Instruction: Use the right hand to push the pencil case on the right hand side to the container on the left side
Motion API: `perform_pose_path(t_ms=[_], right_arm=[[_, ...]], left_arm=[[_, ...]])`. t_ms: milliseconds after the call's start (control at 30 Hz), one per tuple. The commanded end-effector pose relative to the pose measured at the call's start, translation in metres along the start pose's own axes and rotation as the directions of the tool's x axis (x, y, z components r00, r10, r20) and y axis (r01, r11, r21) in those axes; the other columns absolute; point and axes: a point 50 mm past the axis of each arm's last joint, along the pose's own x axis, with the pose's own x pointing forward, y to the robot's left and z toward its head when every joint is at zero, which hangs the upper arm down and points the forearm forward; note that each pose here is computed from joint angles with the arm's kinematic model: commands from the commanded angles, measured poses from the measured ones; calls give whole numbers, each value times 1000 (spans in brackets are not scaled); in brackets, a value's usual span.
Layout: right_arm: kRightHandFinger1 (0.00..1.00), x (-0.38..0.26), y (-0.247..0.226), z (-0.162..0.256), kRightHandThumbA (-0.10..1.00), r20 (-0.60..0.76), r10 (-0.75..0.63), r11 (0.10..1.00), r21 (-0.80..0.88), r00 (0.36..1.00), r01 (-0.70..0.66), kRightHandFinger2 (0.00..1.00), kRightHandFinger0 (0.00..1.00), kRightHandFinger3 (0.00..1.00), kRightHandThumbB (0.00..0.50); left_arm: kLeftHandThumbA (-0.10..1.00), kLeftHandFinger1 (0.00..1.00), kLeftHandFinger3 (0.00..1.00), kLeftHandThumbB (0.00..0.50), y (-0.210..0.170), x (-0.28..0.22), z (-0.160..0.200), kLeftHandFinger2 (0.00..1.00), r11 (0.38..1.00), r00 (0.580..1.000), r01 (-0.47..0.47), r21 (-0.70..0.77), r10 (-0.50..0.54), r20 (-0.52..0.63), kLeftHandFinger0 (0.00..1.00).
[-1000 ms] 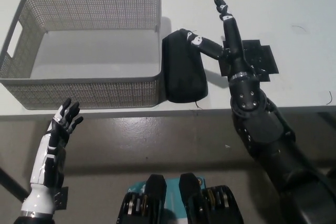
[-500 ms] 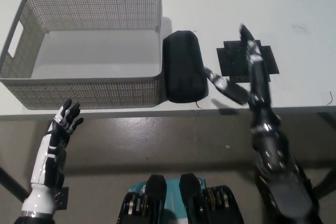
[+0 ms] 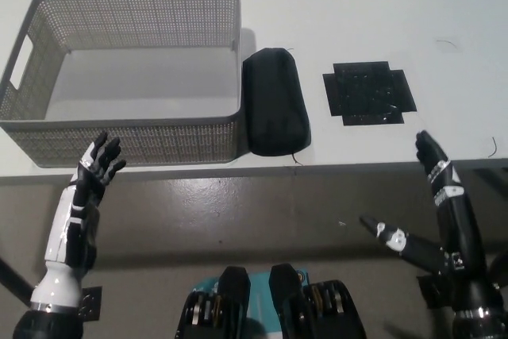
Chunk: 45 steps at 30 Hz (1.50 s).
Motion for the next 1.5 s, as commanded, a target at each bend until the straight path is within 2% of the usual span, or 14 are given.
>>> perform_pose_path(t_ms=[0,133,267,333,433,533,633,800,967,1067,1133,1467], right_arm=[[1000,3,5,4,1000,29,73,997,31,997,-74,1000,1000,1000,297],[1000,2,7,-1,1000,22,83,995,44,996,-84,1000,1000,1000,305],[1000,1,8,-4,1000,10,88,995,55,996,-88,1000,1000,1000,287],[1000,2,9,-5,1000,7,91,994,61,996,-92,1000,1000,1000,271],[1000,3,10,-6,1000,-1,88,994,58,996,-88,1000,1000,1000,279],[1000,4,11,-7,1000,-4,88,994,67,996,-88,1000,1000,1000,278],[1000,4,11,-7,1000,-6,88,993,77,996,-87,1000,1000,1000,243],[1000,6,10,-8,1000,3,79,992,96,997,-79,1000,1000,1000,221],[1000,6,7,-9,1000,-7,82,993,81,997,-81,1000,1000,1000,236],[1000,7,6,-8,1000,-5,83,993,85,996,-83,1000,1000,1000,226],[1000,8,5,-7,1000,-13,76,994,78,997,-75,1000,1000,1000,253],[1000,11,1,-4,1000,-10,59,996,74,998,-58,1000,1000,1000,226]], left_arm=[[1000,1000,1000,110,6,11,15,1000,1000,999,13,24,-14,48,1000],[1000,1000,1000,117,5,12,14,1000,1000,999,14,17,-15,45,1000],[1000,1000,1000,131,3,11,13,1000,1000,999,15,20,-16,40,1000],[1000,1000,1000,118,4,11,13,1000,1000,999,16,19,-17,43,1000],[1000,1000,1000,122,5,12,14,1000,1000,999,14,24,-15,41,1000],[1000,1000,1000,101,5,11,13,1000,1000,999,19,20,-20,46,1000],[1000,1000,1000,100,6,10,12,1000,999,999,25,21,-26,39,1000],[1000,1000,1000,102,6,8,10,1000,999,999,20,25,-21,44,1000],[1000,1000,1000,102,7,6,9,1000,999,999,23,33,-24,38,1000],[1000,1000,1000,106,7,4,8,1000,999,999,20,35,-21,32,1000],[996,1000,1000,99,6,3,8,1000,999,999,21,27,-22,32,1000],[998,1000,1000,101,7,-3,6,1000,999,999,36,30,-37,27,1000]])
